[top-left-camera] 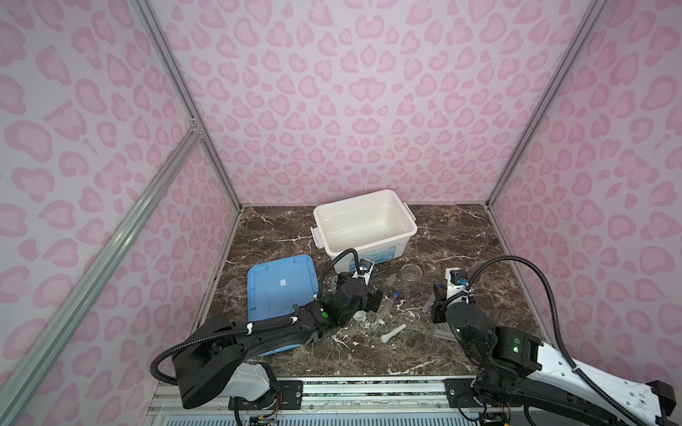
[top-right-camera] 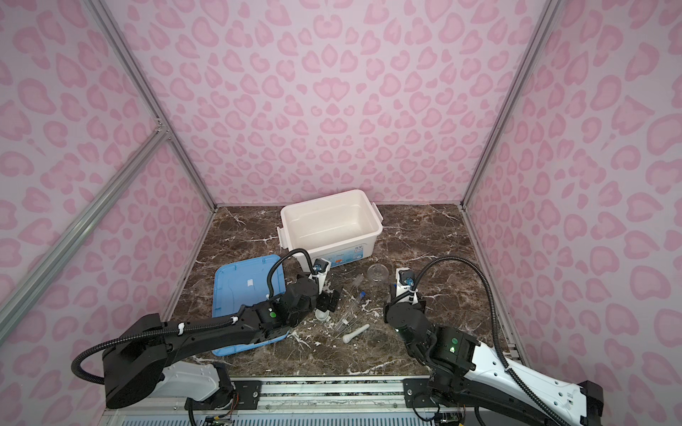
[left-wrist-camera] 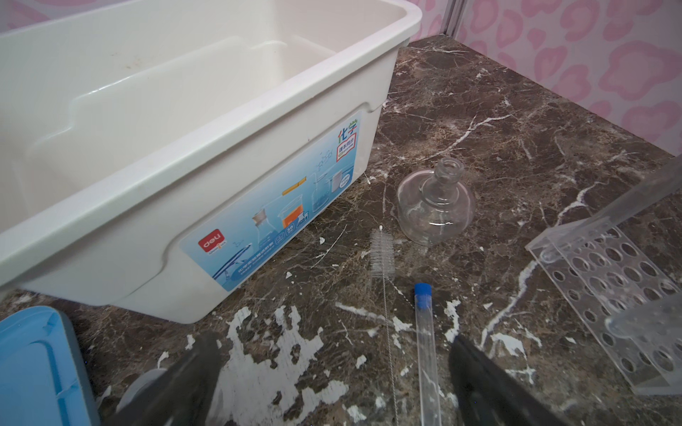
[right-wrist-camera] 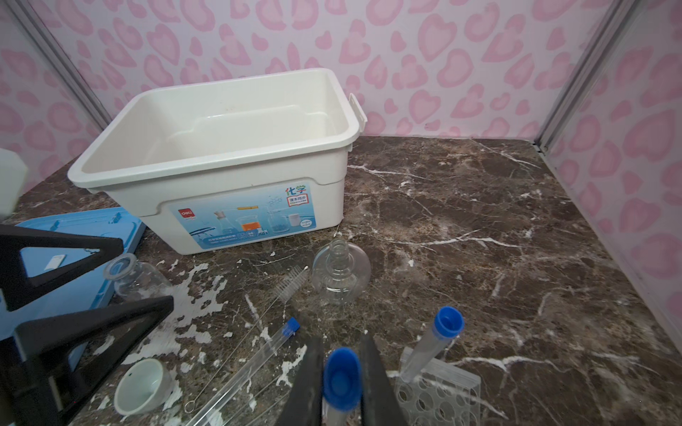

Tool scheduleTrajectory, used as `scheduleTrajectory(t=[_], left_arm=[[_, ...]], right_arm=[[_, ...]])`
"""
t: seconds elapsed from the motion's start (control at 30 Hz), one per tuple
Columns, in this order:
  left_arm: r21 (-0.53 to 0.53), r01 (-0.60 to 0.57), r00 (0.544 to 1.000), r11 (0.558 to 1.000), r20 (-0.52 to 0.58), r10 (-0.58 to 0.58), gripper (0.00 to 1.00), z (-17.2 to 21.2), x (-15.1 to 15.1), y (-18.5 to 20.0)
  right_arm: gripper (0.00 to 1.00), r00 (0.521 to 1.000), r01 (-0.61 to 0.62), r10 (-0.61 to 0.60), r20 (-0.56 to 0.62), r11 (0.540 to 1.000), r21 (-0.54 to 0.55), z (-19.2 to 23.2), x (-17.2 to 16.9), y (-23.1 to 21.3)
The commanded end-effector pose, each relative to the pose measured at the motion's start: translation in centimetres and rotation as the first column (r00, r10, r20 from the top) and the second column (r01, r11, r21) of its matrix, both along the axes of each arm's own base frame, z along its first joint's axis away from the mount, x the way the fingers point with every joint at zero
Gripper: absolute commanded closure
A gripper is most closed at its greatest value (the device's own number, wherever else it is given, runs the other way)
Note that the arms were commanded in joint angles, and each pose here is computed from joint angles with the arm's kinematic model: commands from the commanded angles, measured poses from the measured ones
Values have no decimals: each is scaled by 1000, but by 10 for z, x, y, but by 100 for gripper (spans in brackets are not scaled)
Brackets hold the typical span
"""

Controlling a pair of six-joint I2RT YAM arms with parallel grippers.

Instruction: Organize the chemistry lab equipment

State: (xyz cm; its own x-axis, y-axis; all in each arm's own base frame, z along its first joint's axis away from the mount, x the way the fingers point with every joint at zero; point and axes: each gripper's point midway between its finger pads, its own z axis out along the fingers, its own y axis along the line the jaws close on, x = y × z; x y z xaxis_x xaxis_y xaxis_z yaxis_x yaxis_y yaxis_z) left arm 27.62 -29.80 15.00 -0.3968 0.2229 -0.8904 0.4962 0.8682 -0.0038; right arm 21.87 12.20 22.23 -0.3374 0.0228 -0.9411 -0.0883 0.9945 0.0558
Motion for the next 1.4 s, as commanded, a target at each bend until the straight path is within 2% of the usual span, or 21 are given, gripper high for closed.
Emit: scheduleTrajectory(t=[0.0,0.2,0.87,1.37], left_arm=[[-1,-14,1000,1000,1,14,2,1,2,0],[7,-11,1000,1000,-11,11,2,-3,2,-2],[4,10,999,1000,-31,-10,2,-7,1,-8],[1,34,998,999,-50,-34,2,-12,0,-15]], right_arm=[[88,995,95,-94,44,995,-13,1,1,-19],[88,988,145,-145,57,989,-13,-6,-2,-33],[88,981,190,-188,50,981,-35,-24,-4,-45],[88,972,219,-219,80,976,12,-28,-4,-50]])
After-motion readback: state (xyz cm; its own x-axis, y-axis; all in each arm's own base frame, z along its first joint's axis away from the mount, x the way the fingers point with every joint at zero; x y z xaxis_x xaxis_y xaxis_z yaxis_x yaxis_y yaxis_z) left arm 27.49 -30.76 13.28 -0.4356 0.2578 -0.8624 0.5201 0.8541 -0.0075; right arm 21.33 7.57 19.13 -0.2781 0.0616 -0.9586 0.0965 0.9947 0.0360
